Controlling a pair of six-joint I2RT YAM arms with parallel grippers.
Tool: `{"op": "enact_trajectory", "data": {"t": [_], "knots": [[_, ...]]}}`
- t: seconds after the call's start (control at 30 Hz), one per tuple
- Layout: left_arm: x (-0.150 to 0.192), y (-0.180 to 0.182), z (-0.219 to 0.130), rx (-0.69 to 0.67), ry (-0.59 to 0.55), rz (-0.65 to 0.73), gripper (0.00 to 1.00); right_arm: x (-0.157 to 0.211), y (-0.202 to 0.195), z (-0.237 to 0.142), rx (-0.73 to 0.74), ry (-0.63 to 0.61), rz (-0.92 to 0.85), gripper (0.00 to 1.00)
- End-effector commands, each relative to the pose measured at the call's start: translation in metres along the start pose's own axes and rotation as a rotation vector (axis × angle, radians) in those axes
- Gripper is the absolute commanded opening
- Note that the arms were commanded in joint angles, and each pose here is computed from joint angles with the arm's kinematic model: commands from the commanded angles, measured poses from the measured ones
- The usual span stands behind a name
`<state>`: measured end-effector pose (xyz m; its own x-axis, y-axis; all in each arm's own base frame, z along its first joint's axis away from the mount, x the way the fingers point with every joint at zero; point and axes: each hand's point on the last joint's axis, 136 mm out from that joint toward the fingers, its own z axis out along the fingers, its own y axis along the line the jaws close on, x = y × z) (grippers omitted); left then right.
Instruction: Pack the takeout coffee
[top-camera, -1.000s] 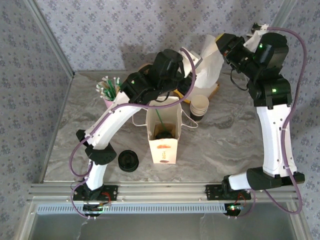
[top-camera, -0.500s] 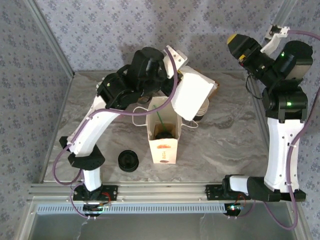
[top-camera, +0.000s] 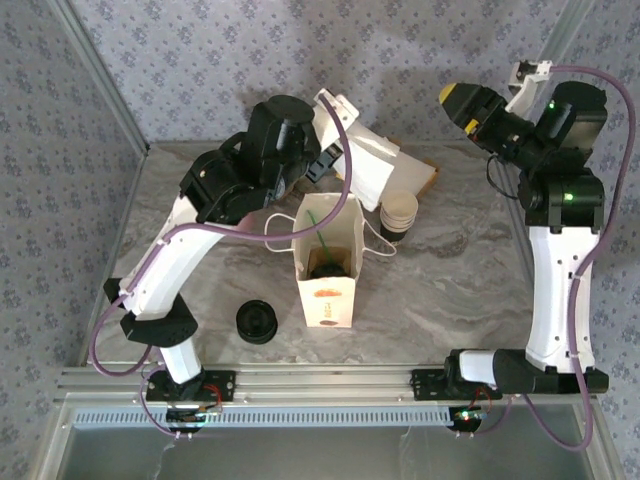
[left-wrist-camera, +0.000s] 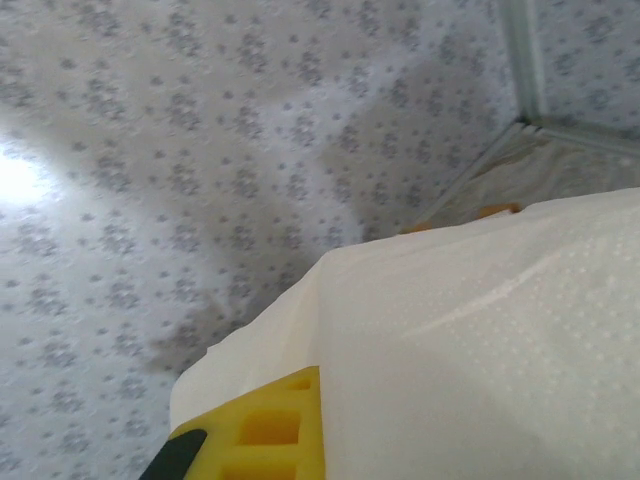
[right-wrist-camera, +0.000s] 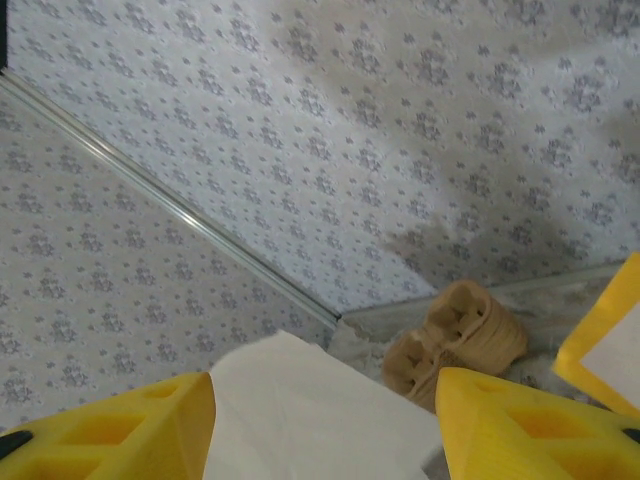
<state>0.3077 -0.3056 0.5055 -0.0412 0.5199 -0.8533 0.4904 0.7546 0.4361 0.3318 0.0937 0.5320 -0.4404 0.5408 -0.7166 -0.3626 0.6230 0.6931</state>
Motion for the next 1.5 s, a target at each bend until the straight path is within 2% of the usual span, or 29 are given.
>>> {"op": "enact_trajectory", "data": {"t": [0.0,0.1,0.33,0.5,0.63,0.7,0.8,1.0,1.1,1.2,1.3,1.4,1.47], "knots": [[-0.001,0.04,-0.018,-0.169,0.011,-0.006,0.0,0.02,0.001,-0.006,-0.018,0.048,-0.011,0.61],[-0.004,0.039,-0.018,-0.17,-0.018,0.041,0.0,0.024,-0.002,-0.006,-0.011,0.052,-0.012,0.62],[-0.03,0.03,-0.03,-0.089,-0.177,0.083,0.0,0.017,0.006,0.02,-0.031,0.096,-0.046,0.62],[-0.038,0.026,-0.038,-0.049,-0.22,0.154,0.0,0.019,0.02,0.041,-0.063,0.141,-0.095,0.63],[-0.044,0.018,-0.051,0.021,-0.281,0.189,0.0,0.041,0.04,0.053,-0.133,0.239,-0.152,0.63],[-0.056,0.016,-0.062,0.056,-0.356,0.168,0.0,0.056,0.05,0.056,-0.178,0.299,-0.183,0.63],[-0.063,0.011,-0.074,0.112,-0.411,0.142,0.0,0.074,0.062,0.05,-0.23,0.357,-0.226,0.62],[-0.055,-0.003,-0.078,0.216,-0.38,0.123,0.0,0.115,0.088,0.027,-0.359,0.445,-0.366,0.61],[-0.052,-0.004,-0.078,0.226,-0.368,0.08,0.0,0.128,0.091,0.019,-0.399,0.471,-0.362,0.64],[-0.05,0.002,-0.077,0.201,-0.351,0.02,0.0,0.126,0.084,0.014,-0.371,0.434,-0.355,0.66],[-0.045,0.013,-0.073,0.148,-0.31,-0.042,0.0,0.114,0.071,0.006,-0.283,0.341,-0.409,0.67],[-0.04,0.023,-0.072,0.12,-0.261,-0.105,0.0,0.099,0.066,-0.005,-0.238,0.203,-0.554,0.68],[-0.038,0.02,-0.071,0.142,-0.242,-0.13,0.0,0.092,0.07,-0.012,-0.247,0.092,-0.681,0.73]]}}
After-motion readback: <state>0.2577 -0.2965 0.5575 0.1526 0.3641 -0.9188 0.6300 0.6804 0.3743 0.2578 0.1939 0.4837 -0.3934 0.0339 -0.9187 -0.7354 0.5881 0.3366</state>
